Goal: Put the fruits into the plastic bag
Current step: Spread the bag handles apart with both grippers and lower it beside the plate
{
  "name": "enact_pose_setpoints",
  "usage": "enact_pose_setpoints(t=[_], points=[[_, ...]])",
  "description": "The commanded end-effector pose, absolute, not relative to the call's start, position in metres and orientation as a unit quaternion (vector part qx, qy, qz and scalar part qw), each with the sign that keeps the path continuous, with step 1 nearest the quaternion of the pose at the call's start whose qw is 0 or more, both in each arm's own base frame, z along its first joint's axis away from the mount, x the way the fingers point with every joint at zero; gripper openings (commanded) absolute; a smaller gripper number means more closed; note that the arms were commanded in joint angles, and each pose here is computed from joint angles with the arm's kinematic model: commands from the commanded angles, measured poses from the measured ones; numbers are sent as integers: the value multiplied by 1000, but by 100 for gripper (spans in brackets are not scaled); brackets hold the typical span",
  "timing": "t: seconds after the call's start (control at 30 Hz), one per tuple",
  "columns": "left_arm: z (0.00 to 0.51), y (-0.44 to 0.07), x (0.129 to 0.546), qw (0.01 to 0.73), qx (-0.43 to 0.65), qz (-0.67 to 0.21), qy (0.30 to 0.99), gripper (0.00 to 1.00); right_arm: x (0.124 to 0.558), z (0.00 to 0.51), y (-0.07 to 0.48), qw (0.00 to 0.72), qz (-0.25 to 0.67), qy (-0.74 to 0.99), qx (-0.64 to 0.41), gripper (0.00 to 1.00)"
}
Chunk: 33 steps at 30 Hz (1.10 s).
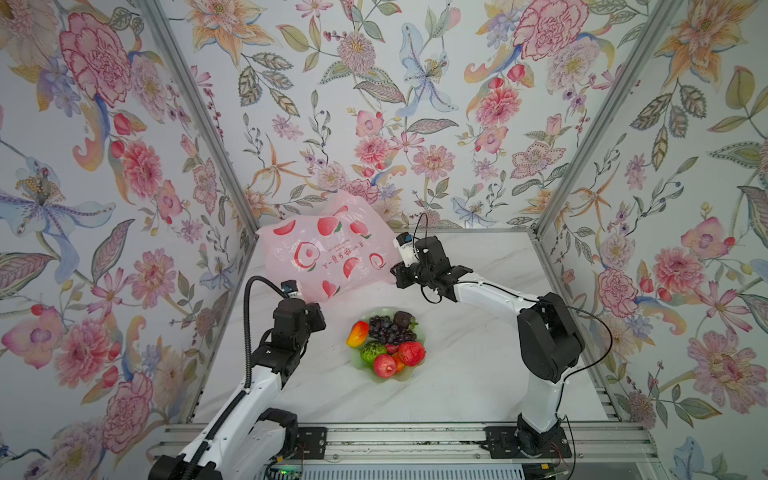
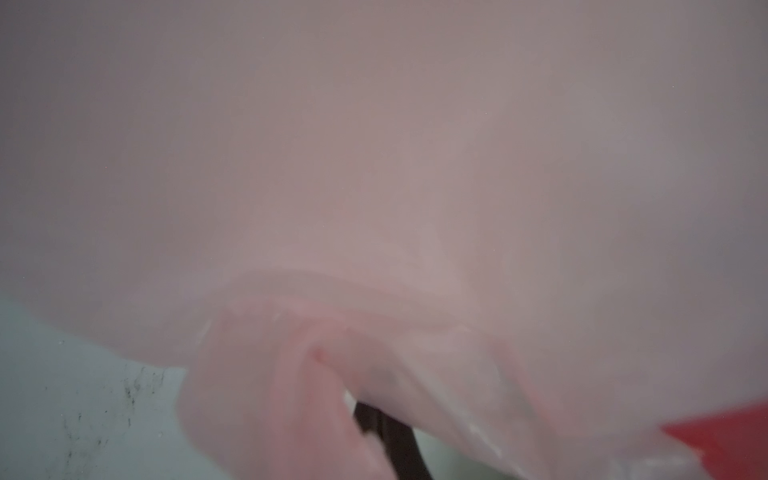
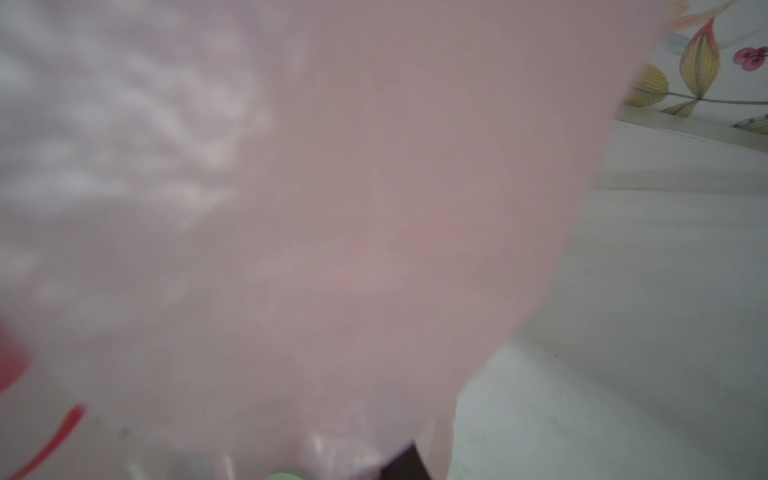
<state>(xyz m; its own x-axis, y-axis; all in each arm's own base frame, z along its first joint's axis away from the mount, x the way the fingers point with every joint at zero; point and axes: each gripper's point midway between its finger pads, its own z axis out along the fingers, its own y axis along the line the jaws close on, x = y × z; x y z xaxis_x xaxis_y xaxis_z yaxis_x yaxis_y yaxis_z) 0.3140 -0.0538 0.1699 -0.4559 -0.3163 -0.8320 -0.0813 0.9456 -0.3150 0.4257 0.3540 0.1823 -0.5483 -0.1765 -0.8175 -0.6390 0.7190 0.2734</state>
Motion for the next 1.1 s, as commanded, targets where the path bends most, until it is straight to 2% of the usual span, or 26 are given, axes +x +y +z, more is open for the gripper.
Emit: enact_pose_setpoints(t=[0.0, 0.2, 0.43, 0.57, 0.77, 0.83, 1.07], points=[[191, -48, 318, 543, -147, -130, 817, 0, 433, 244, 347, 453, 325, 798, -230, 0], [174, -56, 315, 527, -133, -145, 827, 0, 438, 219, 343, 430, 334, 809, -220, 0], [187, -57, 314, 542, -125, -153, 817, 0, 443, 215, 336, 427, 345, 812, -200, 0], [194, -61, 313, 548, -127, -172, 809, 0, 448, 219, 326, 426, 345, 816, -184, 20], [193, -62, 307, 533, -150, -188, 811, 0, 445, 231, 311, 428, 347, 817, -169, 58], [190, -61, 302, 531, -164, -197, 808, 0, 442, 233, 306, 427, 344, 819, -168, 67], [180, -80, 295, 511, -145, -229, 816, 0, 424, 252, 264, 432, 332, 829, -128, 82]])
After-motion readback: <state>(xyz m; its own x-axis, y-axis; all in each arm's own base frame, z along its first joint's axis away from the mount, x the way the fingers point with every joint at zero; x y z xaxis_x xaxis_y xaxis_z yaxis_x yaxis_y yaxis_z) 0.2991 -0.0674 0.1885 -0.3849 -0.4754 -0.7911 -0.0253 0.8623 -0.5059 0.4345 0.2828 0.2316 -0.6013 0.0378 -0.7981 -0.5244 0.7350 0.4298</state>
